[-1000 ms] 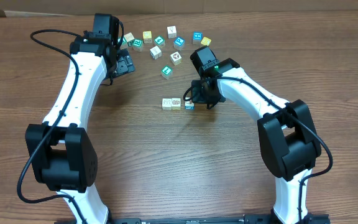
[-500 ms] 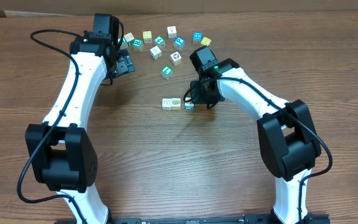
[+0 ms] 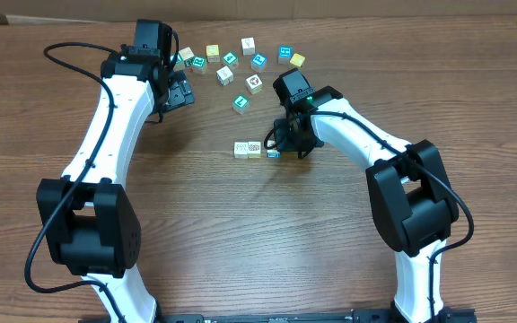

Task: Form a horizontal line
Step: 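Push the acorn block left against the pineapple block with the right gripper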

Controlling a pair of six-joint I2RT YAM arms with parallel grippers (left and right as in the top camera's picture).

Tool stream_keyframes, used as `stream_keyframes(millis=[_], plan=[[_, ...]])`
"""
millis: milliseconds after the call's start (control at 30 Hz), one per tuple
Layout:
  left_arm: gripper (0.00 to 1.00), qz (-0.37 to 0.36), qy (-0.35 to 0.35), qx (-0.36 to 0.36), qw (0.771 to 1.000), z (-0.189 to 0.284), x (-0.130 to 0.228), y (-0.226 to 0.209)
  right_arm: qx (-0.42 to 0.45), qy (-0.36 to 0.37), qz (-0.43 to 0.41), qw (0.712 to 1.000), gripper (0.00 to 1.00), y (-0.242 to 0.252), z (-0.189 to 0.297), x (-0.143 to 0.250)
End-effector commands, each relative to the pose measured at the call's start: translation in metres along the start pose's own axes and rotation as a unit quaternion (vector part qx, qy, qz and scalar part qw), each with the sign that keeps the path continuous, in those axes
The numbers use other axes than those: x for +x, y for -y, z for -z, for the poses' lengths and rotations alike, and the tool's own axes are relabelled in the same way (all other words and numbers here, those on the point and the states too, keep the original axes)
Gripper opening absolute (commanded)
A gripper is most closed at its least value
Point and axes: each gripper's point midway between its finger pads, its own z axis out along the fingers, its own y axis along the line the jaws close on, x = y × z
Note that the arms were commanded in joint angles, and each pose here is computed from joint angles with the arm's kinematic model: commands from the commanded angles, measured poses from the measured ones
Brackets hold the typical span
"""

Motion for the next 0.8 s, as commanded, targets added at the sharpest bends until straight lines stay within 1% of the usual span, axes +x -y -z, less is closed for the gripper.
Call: stream_keyframes(millis=[0,167,767], plan=[[1.0,-0.001,0.007,-0.003,1.0,0.0004,-0.0057,0.0015,-0.003,-0.007,0.02,1.0,0.04,-0.0048,-0.0062,0.0054],[1.0,-0.001,0.007,-0.003,1.0,0.0004,-0.0057,0.0015,-0.004,-0.007,0.032,0.999,0.04,-0.0089,-0.0063,0.0069],[1.0,-0.001,0.007,-0.004,1.0,0.0004,-0.0057,0.0015,-0.016,-0.007,0.026,0.999,0.04,-0.0142,-0.0058,0.0061]])
